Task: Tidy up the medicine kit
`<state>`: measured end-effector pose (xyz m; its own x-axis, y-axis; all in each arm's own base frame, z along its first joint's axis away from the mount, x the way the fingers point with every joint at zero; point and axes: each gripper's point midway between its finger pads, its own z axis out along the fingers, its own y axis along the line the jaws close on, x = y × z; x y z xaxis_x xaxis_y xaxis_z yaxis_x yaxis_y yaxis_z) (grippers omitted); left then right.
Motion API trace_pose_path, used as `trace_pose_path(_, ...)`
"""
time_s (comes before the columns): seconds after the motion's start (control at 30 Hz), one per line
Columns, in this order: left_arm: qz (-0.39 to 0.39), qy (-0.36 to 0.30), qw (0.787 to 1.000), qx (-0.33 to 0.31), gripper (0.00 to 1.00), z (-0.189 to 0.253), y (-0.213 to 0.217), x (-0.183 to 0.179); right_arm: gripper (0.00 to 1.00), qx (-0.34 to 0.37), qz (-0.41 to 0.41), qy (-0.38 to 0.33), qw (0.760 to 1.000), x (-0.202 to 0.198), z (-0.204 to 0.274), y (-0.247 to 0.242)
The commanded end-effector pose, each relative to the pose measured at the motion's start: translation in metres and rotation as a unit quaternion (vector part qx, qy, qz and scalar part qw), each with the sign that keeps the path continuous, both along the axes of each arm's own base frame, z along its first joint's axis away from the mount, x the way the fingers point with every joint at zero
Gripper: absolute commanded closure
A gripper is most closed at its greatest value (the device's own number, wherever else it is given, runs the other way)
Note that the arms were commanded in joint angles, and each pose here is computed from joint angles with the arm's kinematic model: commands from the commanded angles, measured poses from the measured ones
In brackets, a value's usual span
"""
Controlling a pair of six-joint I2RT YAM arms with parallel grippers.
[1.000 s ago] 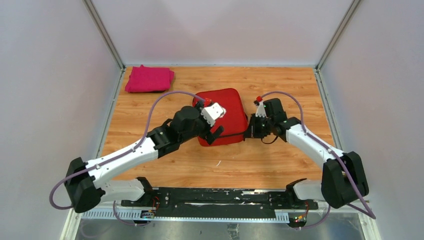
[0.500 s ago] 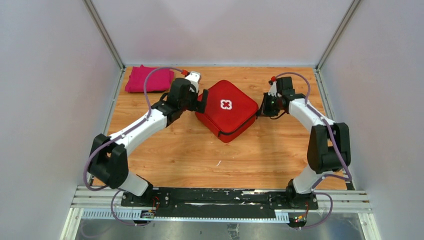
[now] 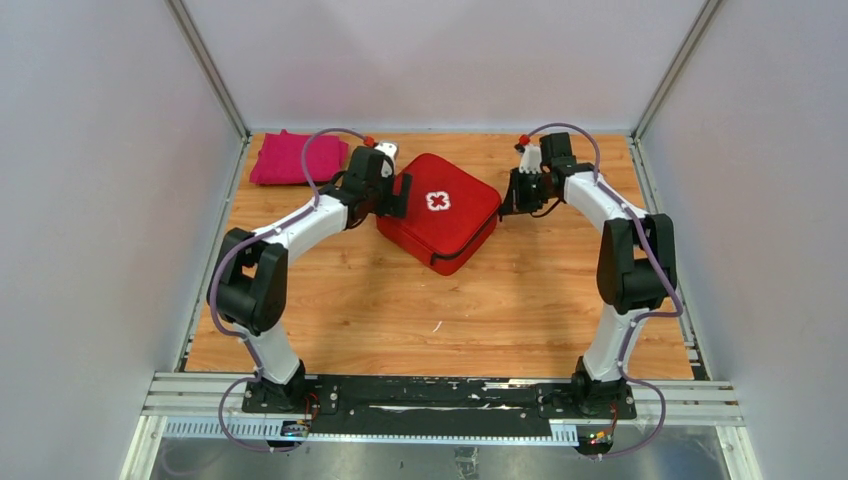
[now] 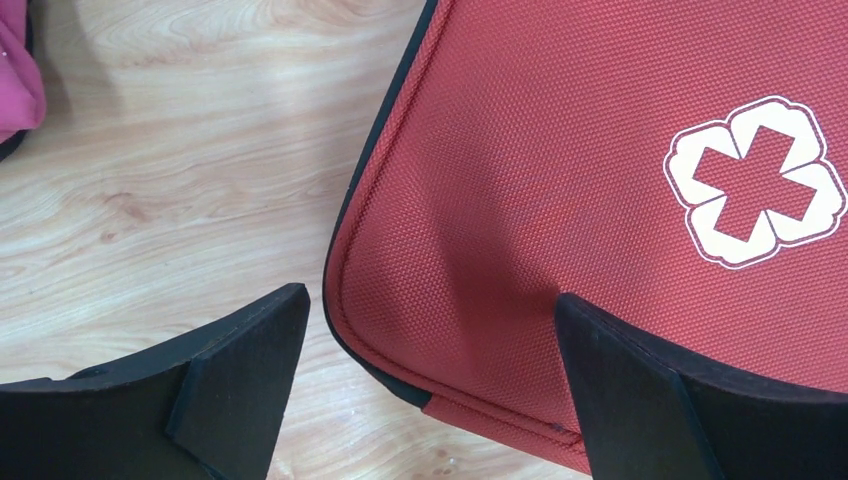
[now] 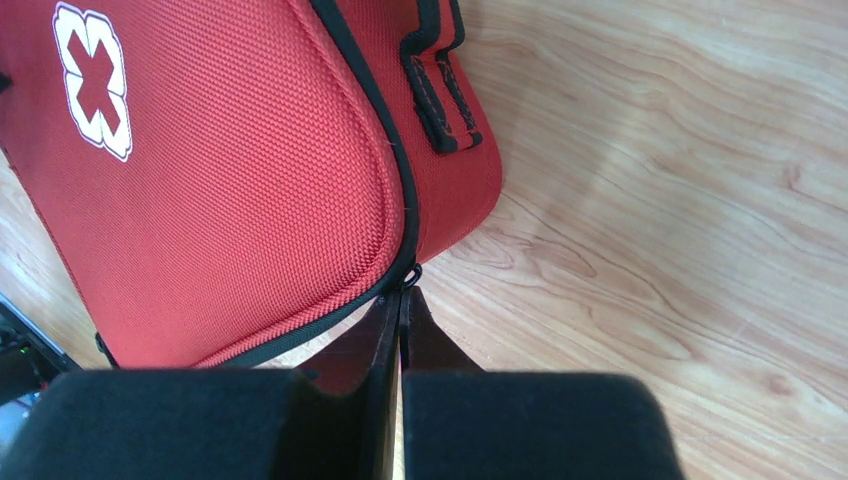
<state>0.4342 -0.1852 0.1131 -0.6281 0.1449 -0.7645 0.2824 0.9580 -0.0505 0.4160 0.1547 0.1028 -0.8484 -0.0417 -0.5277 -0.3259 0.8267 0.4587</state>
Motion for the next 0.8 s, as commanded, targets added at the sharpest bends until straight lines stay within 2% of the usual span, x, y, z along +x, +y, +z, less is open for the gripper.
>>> trace_pose_path(0.0, 0.015, 0.019, 1.000, 0.013, 0.02, -0.006, 0.010, -0.004, 1.00, -0.005, 0.075, 0.021, 0.997, -0.020, -0.008, 0.027)
trace_pose_path(0.2, 0.010, 0.066, 0.998, -0.017, 0.06, 0.000, 0.005, -0.031, 1.00, -0.033, 0.126, 0.011, 0.991, -0.025, -0.007, 0.051)
trace_pose_path(0.47, 0.001, 0.091, 0.992, -0.085, 0.09, 0.001, 0.009, -0.099, 1.00, -0.041, 0.150, -0.003, 0.988, -0.019, -0.003, 0.066)
trace_pose_path(0.6, 0.032, 0.080, 0.995, -0.041, 0.06, 0.002, 0.038, -0.118, 1.00, -0.050, 0.149, 0.003, 0.988, -0.019, -0.008, 0.064)
trace_pose_path(0.77, 0.090, 0.016, 0.996, 0.022, 0.04, 0.033, 0.074, -0.115, 1.00, -0.065, 0.145, 0.012, 0.987, -0.025, -0.015, 0.057)
